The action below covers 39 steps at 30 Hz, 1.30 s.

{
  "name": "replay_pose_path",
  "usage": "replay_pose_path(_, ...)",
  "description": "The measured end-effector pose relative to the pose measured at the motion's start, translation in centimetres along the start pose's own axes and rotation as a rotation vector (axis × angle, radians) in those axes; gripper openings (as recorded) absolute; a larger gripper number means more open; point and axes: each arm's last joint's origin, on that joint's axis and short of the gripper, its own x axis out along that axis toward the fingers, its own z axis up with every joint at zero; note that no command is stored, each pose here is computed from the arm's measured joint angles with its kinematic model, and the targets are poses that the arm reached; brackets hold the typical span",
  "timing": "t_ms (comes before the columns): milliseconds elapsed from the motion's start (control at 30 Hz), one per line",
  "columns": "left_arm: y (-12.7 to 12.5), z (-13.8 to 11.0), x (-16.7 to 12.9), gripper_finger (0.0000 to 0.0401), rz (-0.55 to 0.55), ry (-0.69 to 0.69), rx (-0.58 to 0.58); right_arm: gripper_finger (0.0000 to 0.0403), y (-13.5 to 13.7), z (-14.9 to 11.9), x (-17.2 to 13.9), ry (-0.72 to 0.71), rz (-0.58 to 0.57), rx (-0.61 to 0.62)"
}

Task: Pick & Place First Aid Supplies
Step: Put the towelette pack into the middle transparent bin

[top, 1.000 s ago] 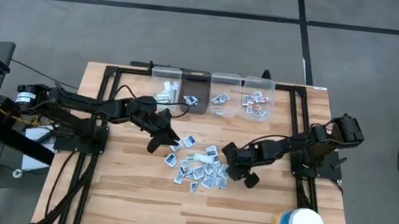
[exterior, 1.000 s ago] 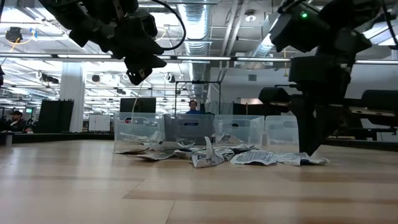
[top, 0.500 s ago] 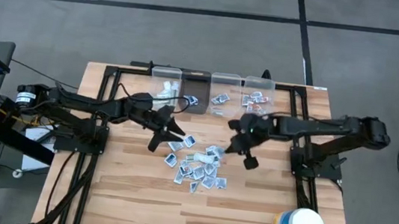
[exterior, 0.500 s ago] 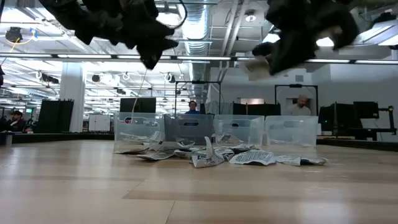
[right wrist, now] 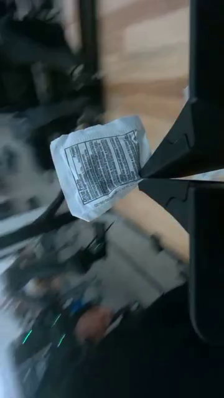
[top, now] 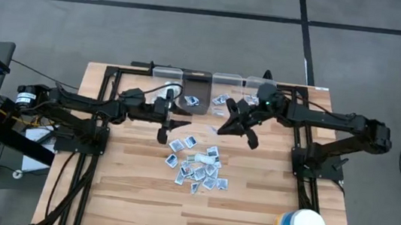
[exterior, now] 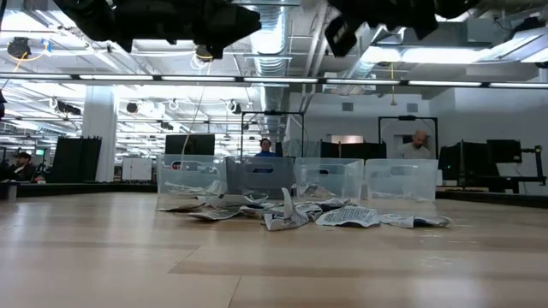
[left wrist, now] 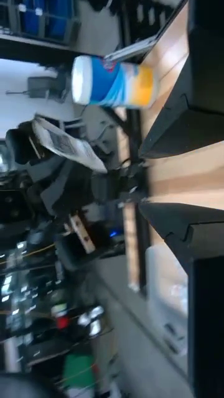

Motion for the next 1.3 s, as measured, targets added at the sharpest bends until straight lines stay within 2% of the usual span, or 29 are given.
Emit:
replay_pose_path(233, 0.2, 1.3, -0.1, 0.0126, 0.031, -0.128, 0.027, 0.0001, 0.2, 1.8, -0.5, -0.125, 0.098, -0.028)
replay_pose_path(567, 0.5, 1.9, 0.7, 0.014, 0.036, -0.212, 0.007, 0.0001, 0.4, 1.8, -0.5, -0.131, 0.105, -0.035)
replay_pose_path(733, 1.1, 2.3, 3.0, 0.0162, -0.035, -0.214, -0.062, 0.0001, 0.4, 1.9, -0.5, -0.132, 0.105, -0.036)
replay_pose_path(933, 1.5, 2.8, 5.2, 0.0178, -0.12, -0.228, -0.073, 0.0001, 0.7, 1.8, -0.2, -0.13, 0.116, -0.039)
replay_pose_path(1300, 1.6, 2.5, 7.1, 0.0163, -0.224, -0.217, -0.123, 0.0001, 0.8, 1.8, -0.1, -0.13, 0.117, -0.041)
